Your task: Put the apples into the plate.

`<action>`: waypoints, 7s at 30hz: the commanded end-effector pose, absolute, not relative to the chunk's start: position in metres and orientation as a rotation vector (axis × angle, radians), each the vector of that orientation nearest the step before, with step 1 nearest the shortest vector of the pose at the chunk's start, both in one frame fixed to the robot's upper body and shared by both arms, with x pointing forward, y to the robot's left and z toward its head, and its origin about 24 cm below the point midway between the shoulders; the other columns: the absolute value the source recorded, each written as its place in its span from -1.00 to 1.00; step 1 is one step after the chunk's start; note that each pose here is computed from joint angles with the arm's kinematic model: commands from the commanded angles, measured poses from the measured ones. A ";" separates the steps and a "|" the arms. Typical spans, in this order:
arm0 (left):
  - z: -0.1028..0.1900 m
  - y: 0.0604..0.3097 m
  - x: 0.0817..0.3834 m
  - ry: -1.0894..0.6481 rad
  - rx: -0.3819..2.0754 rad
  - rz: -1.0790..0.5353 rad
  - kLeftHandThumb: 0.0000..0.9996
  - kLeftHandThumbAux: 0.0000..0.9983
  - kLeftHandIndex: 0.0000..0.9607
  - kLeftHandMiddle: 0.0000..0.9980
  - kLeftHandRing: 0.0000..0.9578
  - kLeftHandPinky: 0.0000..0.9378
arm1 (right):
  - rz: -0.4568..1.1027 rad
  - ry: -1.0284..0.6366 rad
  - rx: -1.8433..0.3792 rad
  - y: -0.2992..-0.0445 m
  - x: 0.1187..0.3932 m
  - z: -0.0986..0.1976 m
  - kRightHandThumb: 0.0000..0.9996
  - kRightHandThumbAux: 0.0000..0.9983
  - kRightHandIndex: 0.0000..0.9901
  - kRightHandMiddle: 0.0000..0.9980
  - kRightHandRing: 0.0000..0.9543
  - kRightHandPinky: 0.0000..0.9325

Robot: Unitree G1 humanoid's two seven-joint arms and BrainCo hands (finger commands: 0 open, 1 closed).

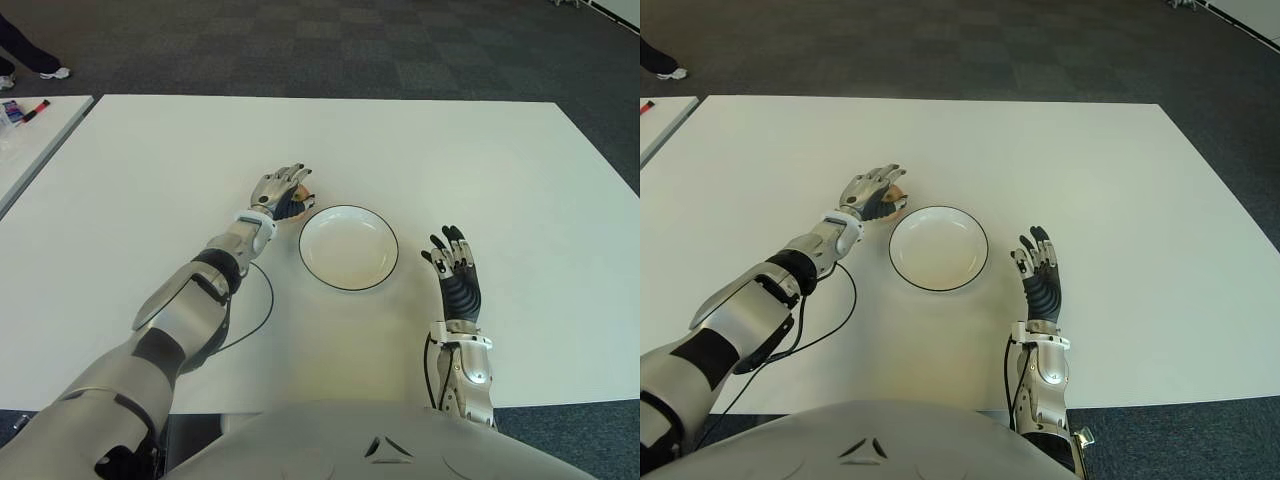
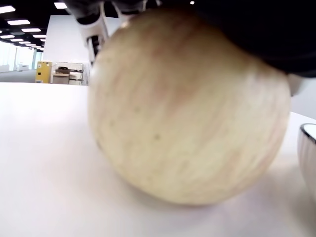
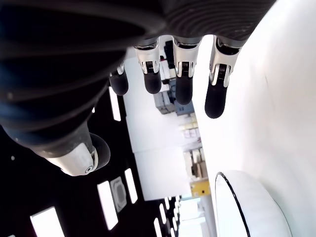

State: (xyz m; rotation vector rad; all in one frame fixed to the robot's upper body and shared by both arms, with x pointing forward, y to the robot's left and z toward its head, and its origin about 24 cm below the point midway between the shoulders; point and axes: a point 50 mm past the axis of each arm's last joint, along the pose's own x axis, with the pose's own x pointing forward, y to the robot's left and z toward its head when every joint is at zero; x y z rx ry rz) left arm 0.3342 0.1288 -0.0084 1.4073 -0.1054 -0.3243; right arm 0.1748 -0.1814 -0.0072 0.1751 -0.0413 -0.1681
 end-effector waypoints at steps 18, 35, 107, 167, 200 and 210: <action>-0.037 0.137 0.312 0.005 1.416 -0.397 0.00 -0.52 -0.99 -0.99 -0.66 -0.24 | -0.176 -0.024 0.181 -0.181 0.178 -0.010 -0.09 0.20 -0.85 -0.87 -0.77 -0.47; -0.034 0.136 0.313 -0.031 1.373 -0.370 -0.03 -0.50 -0.94 -0.94 -0.63 -0.22 | -0.174 -0.027 0.173 -0.183 0.179 -0.010 -0.11 0.21 -0.84 -0.88 -0.77 -0.46; -0.025 0.134 0.293 -0.124 1.200 -0.287 0.08 -0.54 -1.00 -0.93 -0.58 -0.19 | -0.187 -0.038 0.161 -0.188 0.180 -0.008 -0.13 0.22 -0.86 -0.89 -0.77 -0.46; -0.016 0.135 0.297 -0.169 1.166 -0.218 0.45 -0.26 -0.84 -0.29 0.28 0.52 | -0.181 -0.071 0.154 -0.192 0.185 -0.009 -0.19 0.22 -0.84 -0.84 -0.73 -0.45; -0.006 0.133 0.294 -0.329 1.092 -0.035 0.46 -0.08 -0.36 0.10 0.39 0.58 | -0.190 -0.076 0.156 -0.194 0.186 -0.010 -0.21 0.20 -0.85 -0.85 -0.75 -0.47; -0.005 0.132 0.294 -0.356 1.048 0.017 0.53 -0.09 -0.24 0.25 0.49 0.64 | -0.183 -0.083 0.166 -0.195 0.187 -0.011 -0.19 0.22 -0.85 -0.84 -0.74 -0.47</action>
